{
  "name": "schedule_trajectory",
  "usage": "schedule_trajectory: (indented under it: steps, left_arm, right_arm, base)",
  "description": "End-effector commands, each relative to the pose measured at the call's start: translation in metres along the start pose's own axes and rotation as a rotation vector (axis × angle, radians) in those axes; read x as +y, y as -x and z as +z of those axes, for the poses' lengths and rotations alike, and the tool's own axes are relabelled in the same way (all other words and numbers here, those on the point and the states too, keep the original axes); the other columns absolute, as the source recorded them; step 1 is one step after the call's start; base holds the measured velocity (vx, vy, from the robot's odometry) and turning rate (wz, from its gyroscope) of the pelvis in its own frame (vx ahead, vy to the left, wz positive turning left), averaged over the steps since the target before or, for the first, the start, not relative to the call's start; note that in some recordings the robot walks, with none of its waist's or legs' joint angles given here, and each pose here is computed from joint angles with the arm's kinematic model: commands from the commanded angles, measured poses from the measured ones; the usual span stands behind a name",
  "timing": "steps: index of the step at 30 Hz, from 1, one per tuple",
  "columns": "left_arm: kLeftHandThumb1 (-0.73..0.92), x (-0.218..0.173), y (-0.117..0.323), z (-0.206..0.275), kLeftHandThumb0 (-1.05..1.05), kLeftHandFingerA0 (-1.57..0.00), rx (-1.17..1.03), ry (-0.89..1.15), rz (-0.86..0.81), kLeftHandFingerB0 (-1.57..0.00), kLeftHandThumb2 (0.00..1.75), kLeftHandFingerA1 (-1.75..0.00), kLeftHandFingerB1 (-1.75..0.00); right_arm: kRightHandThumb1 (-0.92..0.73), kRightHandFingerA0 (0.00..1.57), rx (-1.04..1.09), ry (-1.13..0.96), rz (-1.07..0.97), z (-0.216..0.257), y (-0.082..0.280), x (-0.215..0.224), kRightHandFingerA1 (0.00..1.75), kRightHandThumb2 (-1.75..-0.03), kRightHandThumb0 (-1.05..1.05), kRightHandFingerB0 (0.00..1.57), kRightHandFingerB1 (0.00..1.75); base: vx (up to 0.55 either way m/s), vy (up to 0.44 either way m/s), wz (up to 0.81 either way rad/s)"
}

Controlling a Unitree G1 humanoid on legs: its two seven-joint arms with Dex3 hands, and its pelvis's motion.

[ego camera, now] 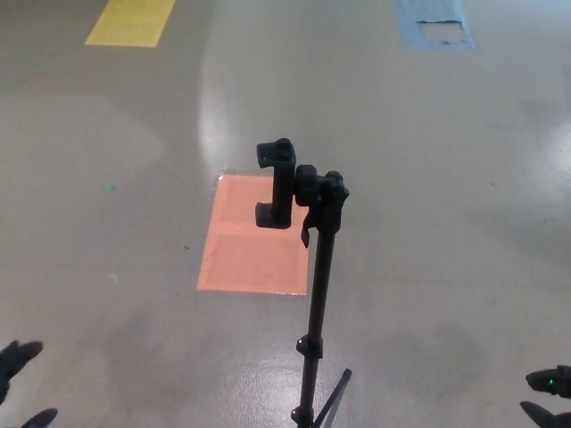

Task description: The robot uses its left hand to grab the top of a phone stand kept on the floor and tilt it upwards to adjust its angle

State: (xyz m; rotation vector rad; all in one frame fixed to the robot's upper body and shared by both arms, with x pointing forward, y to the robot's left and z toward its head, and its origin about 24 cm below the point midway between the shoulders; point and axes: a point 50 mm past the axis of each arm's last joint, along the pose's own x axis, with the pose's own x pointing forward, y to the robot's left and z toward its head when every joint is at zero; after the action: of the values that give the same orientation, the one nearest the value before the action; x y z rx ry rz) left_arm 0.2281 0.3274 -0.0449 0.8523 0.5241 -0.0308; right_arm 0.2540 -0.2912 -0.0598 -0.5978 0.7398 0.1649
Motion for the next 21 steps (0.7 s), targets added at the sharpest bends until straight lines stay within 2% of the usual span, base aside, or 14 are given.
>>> schedule_trajectory:
  steps: [1,2,3,4,5,6,7,10,11,14,15,21]
  left_arm:
    - [0.65,-0.014,0.017,-0.036,-0.68,-0.12,0.179,0.132,-0.051,-0.05,0.89,-0.41,-0.28]
    - [0.77,-0.017,0.02,-0.04,-0.63,-0.19,0.193,0.138,-0.061,-0.08,0.65,-0.31,-0.2]
    - [0.53,-0.021,0.023,-0.043,-0.34,0.0,0.2,0.155,-0.071,0.0,1.05,-0.47,-0.48]
    - [0.53,-0.022,0.024,-0.044,-0.34,0.0,0.202,0.166,-0.075,0.0,1.05,-0.47,-0.48]
    - [0.63,-0.026,0.027,-0.047,-0.66,-0.22,0.207,0.181,-0.086,-0.02,0.9,-0.47,-0.29]
    - [0.63,-0.028,0.029,-0.048,-0.66,-0.22,0.209,0.185,-0.091,-0.02,0.9,-0.47,-0.29]
    - [0.53,-0.03,0.03,-0.05,-0.34,0.0,0.214,0.185,-0.102,0.0,1.05,-0.47,-0.48]
    - [0.53,-0.032,0.029,-0.048,-0.34,0.0,0.217,0.197,-0.119,0.0,1.05,-0.47,-0.48]
    - [0.77,-0.032,0.028,-0.046,-0.6,-0.17,0.214,0.212,-0.128,-0.07,0.66,-0.32,-0.19]
    - [0.77,-0.032,0.027,-0.045,-0.6,-0.17,0.214,0.211,-0.132,-0.08,0.65,-0.31,-0.19]
    - [0.57,-0.032,0.025,-0.043,-0.64,-0.08,0.213,0.21,-0.138,0.0,0.91,-0.44,-0.3]
    - [0.59,-0.029,0.021,-0.039,-0.68,-0.03,0.212,0.227,-0.153,-0.02,0.91,-0.4,-0.27]
  right_arm:
    - [-0.73,0.2,0.06,0.019,0.024,-0.021,0.005,0.011,0.36,-0.62,-0.7,0.23,0.29]
    - [-0.72,0.19,0.065,0.016,0.03,-0.025,0.006,0.013,0.37,-0.61,-0.7,0.23,0.29]
    - [-0.73,0.23,0.067,0.021,0.033,-0.028,0.007,0.014,0.39,-0.62,-0.71,0.24,0.31]
    - [-0.73,0.23,0.068,0.026,0.032,-0.029,0.008,0.015,0.39,-0.62,-0.71,0.24,0.31]
    - [-0.73,0.24,0.074,0.033,0.035,-0.033,0.009,0.016,0.39,-0.62,-0.71,0.24,0.32]
    - [-0.73,0.24,0.079,0.036,0.037,-0.034,0.009,0.017,0.39,-0.62,-0.71,0.24,0.32]
    - [-0.7,0.23,0.084,0.034,0.042,-0.037,0.01,0.018,0.39,-0.63,-0.72,0.23,0.3]
    - [-0.71,0.23,0.081,0.023,0.043,-0.037,0.011,0.018,0.39,-0.62,-0.71,0.23,0.3]
    - [-0.7,0.23,0.079,0.019,0.039,-0.036,0.011,0.017,0.39,-0.62,-0.71,0.23,0.3]
    - [-0.73,0.24,0.077,0.024,0.036,-0.036,0.01,0.016,0.39,-0.62,-0.7,0.24,0.32]
    - [-0.72,0.22,0.077,0.031,0.031,-0.035,0.01,0.015,0.38,-0.63,-0.71,0.24,0.3]
    - [-0.7,0.24,0.07,0.031,0.023,-0.029,0.008,0.01,0.39,-0.62,-0.7,0.24,0.3]
  base:
    - [0.0,0.0,0.0]
    - [0.0,0.0,0.0]
    - [0.0,0.0,0.0]
    - [0.0,0.0,0.0]
    - [0.0,0.0,0.0]
    - [0.0,0.0,0.0]
    - [0.0,0.0,0.0]
    - [0.0,0.0,0.0]
    - [0.0,0.0,0.0]
    - [0.0,0.0,0.0]
    - [0.0,0.0,0.0]
    - [0.0,0.0,0.0]
